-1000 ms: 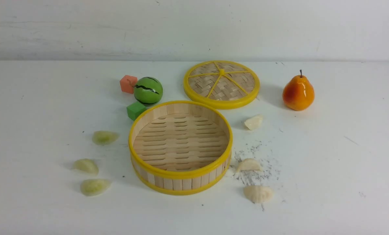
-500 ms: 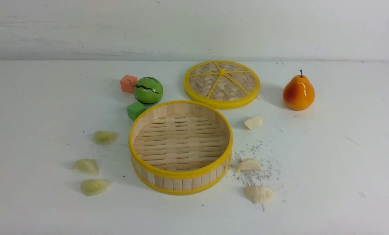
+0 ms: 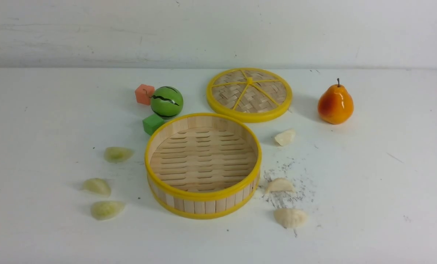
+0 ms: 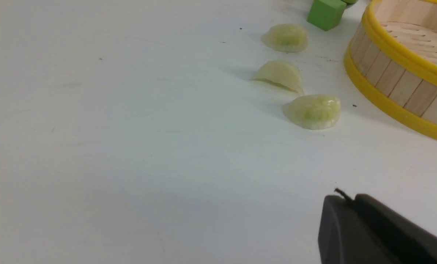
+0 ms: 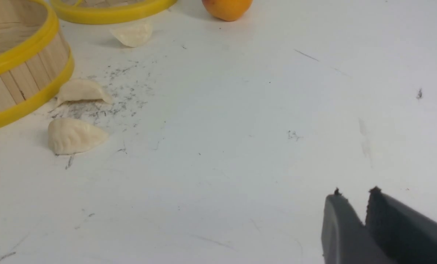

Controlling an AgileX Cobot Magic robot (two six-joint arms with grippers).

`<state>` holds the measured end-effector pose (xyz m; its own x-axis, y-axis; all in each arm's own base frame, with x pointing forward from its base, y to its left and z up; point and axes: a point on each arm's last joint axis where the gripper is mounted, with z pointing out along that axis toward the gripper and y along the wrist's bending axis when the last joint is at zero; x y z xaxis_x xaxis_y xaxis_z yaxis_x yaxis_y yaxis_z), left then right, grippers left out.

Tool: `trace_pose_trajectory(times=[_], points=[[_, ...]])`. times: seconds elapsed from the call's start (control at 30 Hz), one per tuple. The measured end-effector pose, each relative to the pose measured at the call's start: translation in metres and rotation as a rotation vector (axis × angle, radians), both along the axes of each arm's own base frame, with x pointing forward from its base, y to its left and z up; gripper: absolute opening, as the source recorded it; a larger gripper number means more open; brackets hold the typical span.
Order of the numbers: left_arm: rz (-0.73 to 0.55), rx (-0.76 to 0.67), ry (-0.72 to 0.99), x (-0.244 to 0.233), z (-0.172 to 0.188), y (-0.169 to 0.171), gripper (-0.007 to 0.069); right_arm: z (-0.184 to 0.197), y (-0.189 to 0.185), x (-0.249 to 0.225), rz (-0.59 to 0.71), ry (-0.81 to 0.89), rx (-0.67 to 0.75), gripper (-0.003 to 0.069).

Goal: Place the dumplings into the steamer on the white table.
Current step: 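Reach for and grasp a dumpling on the table with the left gripper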

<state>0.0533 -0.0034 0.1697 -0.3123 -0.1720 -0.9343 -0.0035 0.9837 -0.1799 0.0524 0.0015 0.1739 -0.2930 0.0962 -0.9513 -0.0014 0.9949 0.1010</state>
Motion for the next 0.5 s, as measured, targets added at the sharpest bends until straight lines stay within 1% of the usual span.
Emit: trace_pose_trajectory(times=[0.17, 0.23, 0.27, 0.3, 0.33, 0.37, 0.47, 0.5], points=[[0.001, -0.001, -0.025, 0.001, 0.002, 0.000, 0.0036, 0.000, 0.000, 0.000, -0.001, -0.002, -0.007, 0.0114], [0.002, -0.003, -0.066, 0.002, 0.006, 0.000, 0.0037, 0.001, -0.001, 0.001, -0.001, -0.018, -0.019, 0.0114], [0.004, -0.005, -0.115, 0.003, 0.010, 0.000, 0.0038, 0.002, -0.001, 0.001, -0.001, -0.043, -0.022, 0.0116], [0.006, -0.009, -0.191, 0.004, 0.017, 0.000, 0.0039, 0.006, 0.000, 0.003, 0.001, -0.096, -0.022, 0.0116], [0.007, -0.010, -0.229, 0.004, 0.020, 0.000, 0.0039, 0.009, 0.000, 0.003, 0.001, -0.128, -0.021, 0.0118], [0.010, -0.015, -0.326, 0.004, 0.029, 0.001, 0.0039, 0.018, 0.000, 0.004, 0.004, -0.228, -0.017, 0.0120], [0.016, -0.024, -0.517, 0.003, 0.046, 0.001, 0.0040, 0.038, 0.001, 0.003, 0.010, -0.452, -0.010, 0.0125], [0.019, -0.028, -0.602, 0.001, 0.054, 0.002, 0.0041, 0.048, 0.001, 0.001, 0.013, -0.561, -0.009, 0.0127]])
